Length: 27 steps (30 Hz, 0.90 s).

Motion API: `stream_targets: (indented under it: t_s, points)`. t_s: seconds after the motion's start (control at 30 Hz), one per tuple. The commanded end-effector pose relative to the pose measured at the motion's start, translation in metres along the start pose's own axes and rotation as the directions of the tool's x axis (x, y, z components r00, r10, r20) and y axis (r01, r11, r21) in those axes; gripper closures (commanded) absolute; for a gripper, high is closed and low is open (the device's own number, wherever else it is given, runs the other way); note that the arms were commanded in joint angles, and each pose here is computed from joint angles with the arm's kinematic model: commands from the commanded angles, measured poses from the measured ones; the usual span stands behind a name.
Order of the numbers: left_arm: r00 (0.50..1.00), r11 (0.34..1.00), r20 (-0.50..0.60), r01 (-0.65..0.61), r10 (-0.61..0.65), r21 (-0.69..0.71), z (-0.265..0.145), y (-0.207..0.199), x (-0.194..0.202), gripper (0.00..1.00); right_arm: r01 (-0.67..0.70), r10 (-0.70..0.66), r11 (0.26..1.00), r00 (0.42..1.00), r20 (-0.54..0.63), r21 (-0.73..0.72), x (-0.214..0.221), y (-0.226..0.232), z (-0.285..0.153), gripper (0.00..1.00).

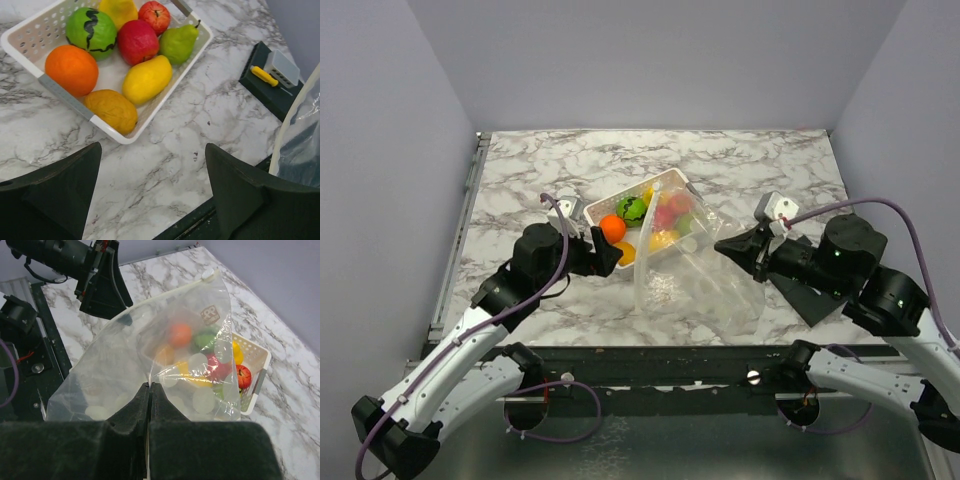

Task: Place the food in the zip-top bag and seal the zipper
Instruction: Pick up the zipper food storage bag at the center of the board.

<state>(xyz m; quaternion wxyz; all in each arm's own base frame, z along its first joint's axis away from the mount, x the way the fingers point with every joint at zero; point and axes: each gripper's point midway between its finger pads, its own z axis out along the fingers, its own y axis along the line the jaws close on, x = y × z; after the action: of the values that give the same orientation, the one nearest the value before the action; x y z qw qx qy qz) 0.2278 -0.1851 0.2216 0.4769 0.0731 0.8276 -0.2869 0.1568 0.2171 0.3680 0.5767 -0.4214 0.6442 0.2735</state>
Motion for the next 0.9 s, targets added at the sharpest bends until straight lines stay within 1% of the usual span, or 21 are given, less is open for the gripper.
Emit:
stream_targets:
  t_s: [0.0, 0.13, 0.43, 0.57, 0.77, 0.87]
  points:
    - [0.999, 0.974, 0.024, 0.028, -0.034, 0.224, -0.010, -0.042, -0.007, 0.15, 0.050, -0.045, 0.997, 0.993, 0.108, -0.051, -0.028, 0.010, -0.021, 0.99]
    - [0.998, 0.940, 0.032, 0.036, -0.049, 0.340, -0.019, -0.064, -0.013, 0.17, 0.064, -0.053, 0.995, 0.988, 0.143, -0.074, -0.036, 0.016, -0.034, 0.99]
    - [0.994, 0.854, 0.080, 0.018, -0.069, 0.520, -0.047, -0.103, -0.037, 0.22, 0.094, -0.066, 0.987, 0.977, 0.203, -0.132, -0.052, 0.030, -0.060, 0.99]
    - [0.992, 0.817, 0.102, 0.004, -0.077, 0.577, -0.061, -0.116, -0.048, 0.24, 0.111, -0.072, 0.981, 0.970, 0.233, -0.159, -0.058, 0.036, -0.070, 0.99]
    - [0.985, 0.780, 0.143, -0.016, -0.094, 0.626, -0.080, -0.130, -0.066, 0.26, 0.127, -0.075, 0.974, 0.962, 0.262, -0.187, -0.065, 0.043, -0.082, 0.99]
    - [0.985, 0.746, 0.138, -0.017, -0.101, 0.665, -0.090, -0.140, -0.070, 0.26, 0.135, -0.076, 0.972, 0.957, 0.281, -0.194, -0.069, 0.046, -0.088, 0.99]
